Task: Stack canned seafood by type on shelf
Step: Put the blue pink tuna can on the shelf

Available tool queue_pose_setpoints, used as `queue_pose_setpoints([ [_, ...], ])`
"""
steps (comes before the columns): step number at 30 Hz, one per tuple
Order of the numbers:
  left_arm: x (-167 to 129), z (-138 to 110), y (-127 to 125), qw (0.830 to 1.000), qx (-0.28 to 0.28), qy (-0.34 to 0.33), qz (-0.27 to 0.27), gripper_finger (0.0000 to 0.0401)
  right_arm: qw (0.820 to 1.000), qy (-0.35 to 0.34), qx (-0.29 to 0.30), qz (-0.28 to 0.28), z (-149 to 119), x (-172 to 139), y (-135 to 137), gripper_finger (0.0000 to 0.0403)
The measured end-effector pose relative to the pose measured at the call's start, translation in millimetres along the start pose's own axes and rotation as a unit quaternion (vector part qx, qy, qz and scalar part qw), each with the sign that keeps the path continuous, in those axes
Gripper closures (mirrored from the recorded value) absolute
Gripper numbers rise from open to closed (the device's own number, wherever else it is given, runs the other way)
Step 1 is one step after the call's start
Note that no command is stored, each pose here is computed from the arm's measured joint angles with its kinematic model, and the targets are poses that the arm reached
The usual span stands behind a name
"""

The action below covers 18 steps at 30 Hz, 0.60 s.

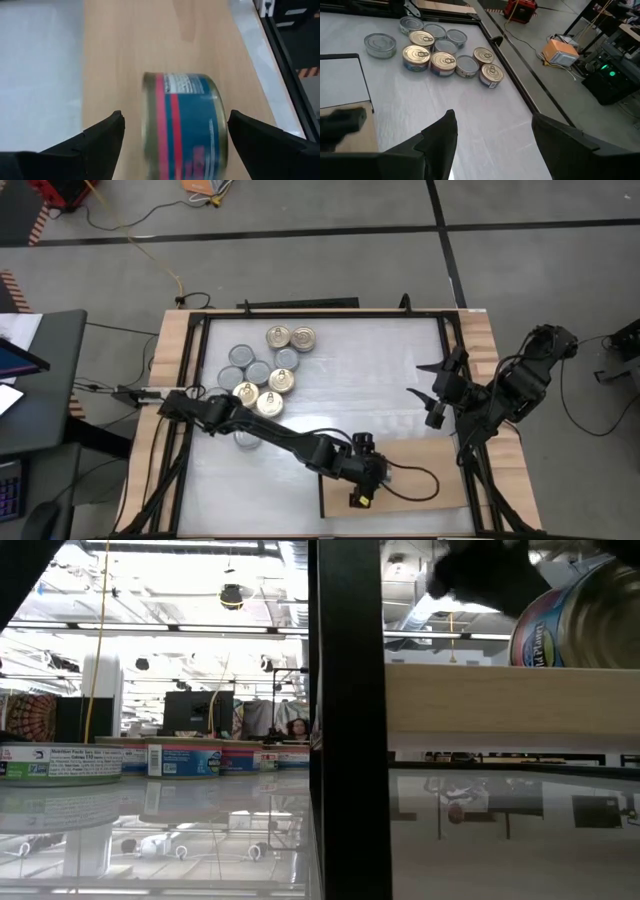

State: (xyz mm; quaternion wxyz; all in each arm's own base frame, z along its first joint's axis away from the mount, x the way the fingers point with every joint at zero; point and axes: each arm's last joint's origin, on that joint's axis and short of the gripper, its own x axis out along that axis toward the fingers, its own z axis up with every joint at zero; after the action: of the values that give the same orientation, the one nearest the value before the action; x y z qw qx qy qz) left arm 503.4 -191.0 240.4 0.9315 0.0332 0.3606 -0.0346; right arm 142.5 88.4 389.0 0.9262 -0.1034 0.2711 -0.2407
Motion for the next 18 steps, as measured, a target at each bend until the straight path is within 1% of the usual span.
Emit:
queue_pose_setpoints([
  [3, 2.6, -2.1, -1.3, 1.000, 0.002, 0.006, -0.013, 0.0061, 1.000, 0.000, 0.000, 0.000, 0.0, 0.0, 0.0, 0.0117],
  [6, 0.1, 0.6, 1.0, 1.000, -0.001, 0.001, -0.012, 0.0063, 1.000, 0.000, 0.001, 0.000, 0.0, 0.0, 0.0, 0.0117],
  [9, 0.1, 0.9, 4.0, 1.000, 0.014, 0.003, -0.009, 0.0080, 1.000, 0.000, 0.001, 0.000, 0.0, 0.0, 0.0, 0.0117],
  [12, 0.2, 0.4, 4.6, 0.999, 0.044, 0.005, -0.006, 0.0122, 1.000, 0.000, 0.001, 0.000, 0.0, 0.0, 0.0, 0.0117],
  [16, -0.4, -2.2, 3.5, 0.996, 0.085, 0.017, -0.007, 0.0212, 1.000, 0.000, 0.001, 0.000, 0.0, 0.0, 0.0, 0.0117],
  [17, -0.4, -2.3, 3.6, 0.995, 0.093, 0.018, -0.008, 0.0221, 1.000, 0.000, 0.001, 0.000, 0.0, 0.0, 0.0, 0.0117],
  [18, -0.3, -2.5, 3.9, 0.994, 0.104, 0.019, -0.008, 0.0221, 1.000, 0.000, 0.001, 0.000, 0.0, 0.0, 0.0, 0.0117],
])
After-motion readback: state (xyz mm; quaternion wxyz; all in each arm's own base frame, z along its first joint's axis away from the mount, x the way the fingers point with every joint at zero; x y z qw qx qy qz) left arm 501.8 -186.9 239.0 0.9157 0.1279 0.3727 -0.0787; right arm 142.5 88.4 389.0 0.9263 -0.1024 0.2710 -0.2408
